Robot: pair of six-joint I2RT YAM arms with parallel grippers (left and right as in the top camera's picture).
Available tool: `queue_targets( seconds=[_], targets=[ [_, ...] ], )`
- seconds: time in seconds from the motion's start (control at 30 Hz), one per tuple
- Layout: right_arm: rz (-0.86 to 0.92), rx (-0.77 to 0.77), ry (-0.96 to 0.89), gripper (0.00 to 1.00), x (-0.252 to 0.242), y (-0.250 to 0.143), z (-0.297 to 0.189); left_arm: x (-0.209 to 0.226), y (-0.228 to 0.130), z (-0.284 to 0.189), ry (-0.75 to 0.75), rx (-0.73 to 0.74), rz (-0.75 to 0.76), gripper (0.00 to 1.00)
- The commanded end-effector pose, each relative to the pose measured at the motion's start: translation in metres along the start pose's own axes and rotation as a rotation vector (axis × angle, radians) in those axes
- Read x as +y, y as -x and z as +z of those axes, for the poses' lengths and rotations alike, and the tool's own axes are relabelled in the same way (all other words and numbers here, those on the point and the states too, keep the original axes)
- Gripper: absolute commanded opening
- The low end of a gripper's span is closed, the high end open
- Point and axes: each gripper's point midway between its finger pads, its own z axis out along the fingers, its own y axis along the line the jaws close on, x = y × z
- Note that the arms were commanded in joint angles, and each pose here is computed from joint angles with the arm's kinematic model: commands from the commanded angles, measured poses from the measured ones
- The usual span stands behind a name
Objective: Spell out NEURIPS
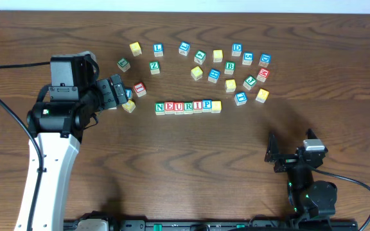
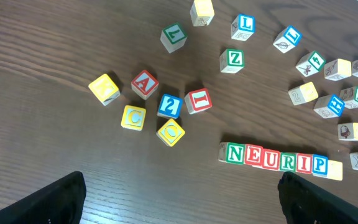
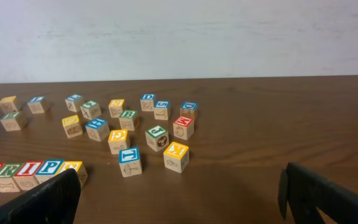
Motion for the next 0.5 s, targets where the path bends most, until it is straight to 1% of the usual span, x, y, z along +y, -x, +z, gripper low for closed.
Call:
queue_targets(
  seconds=[0.0, 0.1, 0.2, 0.33, 0.37, 0.47],
  targets=[
    [-0.005, -0.003, 0.012, 0.99, 0.002, 0.000, 0.000, 0.004, 0.006, -0.003, 0.023, -0.014, 0.007, 0.97],
    [-0.004, -0.003, 0.012, 0.99, 0.002, 0.000, 0.000, 0.010, 0.007, -0.005, 0.060, -0.028, 0.007, 0.97],
    [-0.005, -0.003, 0.012, 0.99, 0.002, 0.000, 0.000, 0.011, 0.011, -0.015, 0.059, -0.084, 0.010, 0.97],
    [-0.005, -0.003, 0.011, 0.99, 0.002, 0.000, 0.000, 0.008, 0.017, -0.027, 0.016, -0.249, 0.070, 0.97],
    [-0.005, -0.003, 0.012, 0.99, 0.002, 0.000, 0.000, 0.010, 0.012, -0.030, 0.003, -0.319, 0.105, 0.97],
    [-0.005, -0.003, 0.011, 0.99, 0.002, 0.000, 0.000, 0.013, 0.000, -0.034, -0.018, -0.426, 0.140, 0.97]
  ],
)
